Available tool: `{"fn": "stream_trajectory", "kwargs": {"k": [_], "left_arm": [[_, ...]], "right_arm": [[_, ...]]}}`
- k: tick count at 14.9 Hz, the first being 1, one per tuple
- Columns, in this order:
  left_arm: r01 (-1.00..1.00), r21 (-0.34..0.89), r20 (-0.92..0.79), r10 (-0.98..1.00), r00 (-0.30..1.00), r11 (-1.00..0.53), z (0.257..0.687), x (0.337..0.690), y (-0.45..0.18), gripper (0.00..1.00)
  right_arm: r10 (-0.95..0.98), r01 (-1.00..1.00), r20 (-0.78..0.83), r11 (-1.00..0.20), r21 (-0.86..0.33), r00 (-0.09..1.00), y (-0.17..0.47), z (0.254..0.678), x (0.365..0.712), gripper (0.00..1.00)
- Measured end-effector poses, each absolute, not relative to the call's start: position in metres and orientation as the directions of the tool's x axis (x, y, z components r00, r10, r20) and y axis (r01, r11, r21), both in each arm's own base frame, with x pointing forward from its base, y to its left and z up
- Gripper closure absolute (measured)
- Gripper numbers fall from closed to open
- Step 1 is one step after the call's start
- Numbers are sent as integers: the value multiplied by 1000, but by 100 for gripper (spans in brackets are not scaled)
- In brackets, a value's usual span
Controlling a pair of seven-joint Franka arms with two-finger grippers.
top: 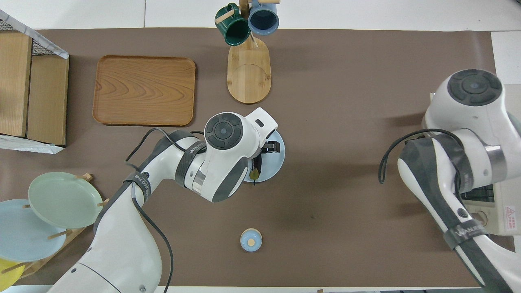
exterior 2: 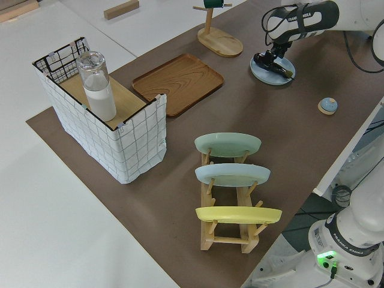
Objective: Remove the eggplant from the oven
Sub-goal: 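Grasp the purple eggplant with the left gripper and lift it, then carry the eggplant to the wooden tray and release it with the left gripper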
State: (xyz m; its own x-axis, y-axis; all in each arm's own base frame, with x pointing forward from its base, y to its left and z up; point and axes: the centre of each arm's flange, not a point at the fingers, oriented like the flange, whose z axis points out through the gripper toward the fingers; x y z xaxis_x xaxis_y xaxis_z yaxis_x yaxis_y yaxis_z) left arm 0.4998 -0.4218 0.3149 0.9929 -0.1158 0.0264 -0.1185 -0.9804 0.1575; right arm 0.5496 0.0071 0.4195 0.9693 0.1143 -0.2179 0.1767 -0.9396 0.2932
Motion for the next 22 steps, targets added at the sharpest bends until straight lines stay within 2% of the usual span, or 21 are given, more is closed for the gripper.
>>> {"fn": "stream_trajectory", "kwargs": {"k": [3,7,8,9,12,16,18,19,21,22], "left_arm": [[-116,151,19,-115,993,-982,309,498,-419,5],[-115,150,18,-113,993,-982,307,498,-418,8],[-115,150,18,-113,993,-982,307,498,-418,16],[-115,150,18,-114,993,-982,307,498,-418,31],[-115,150,19,-114,993,-982,307,497,-418,65],[-107,150,23,-104,994,-983,313,503,-414,68],[-82,148,19,-80,997,-986,337,519,-401,68],[-62,149,18,-60,998,-987,359,535,-385,68],[-38,148,15,-36,999,-988,408,575,-334,68],[-26,149,21,-23,1000,-989,426,595,-303,68]], "right_arm": [[124,186,-214,-934,304,969,-28,447,545,92],[134,203,-236,-932,301,963,-38,457,539,89],[139,208,-237,-931,298,962,-38,460,537,89],[147,214,-236,-934,286,960,-37,462,536,86],[150,204,-225,-949,241,963,-40,467,534,83],[142,189,-212,-957,222,967,-43,472,531,78],[141,185,-209,-960,212,968,-41,472,530,78],[140,184,-207,-960,209,968,-41,473,530,76],[131,165,-191,-971,174,973,-39,478,530,64],[126,153,-177,-976,153,976,-37,482,529,64]]}}
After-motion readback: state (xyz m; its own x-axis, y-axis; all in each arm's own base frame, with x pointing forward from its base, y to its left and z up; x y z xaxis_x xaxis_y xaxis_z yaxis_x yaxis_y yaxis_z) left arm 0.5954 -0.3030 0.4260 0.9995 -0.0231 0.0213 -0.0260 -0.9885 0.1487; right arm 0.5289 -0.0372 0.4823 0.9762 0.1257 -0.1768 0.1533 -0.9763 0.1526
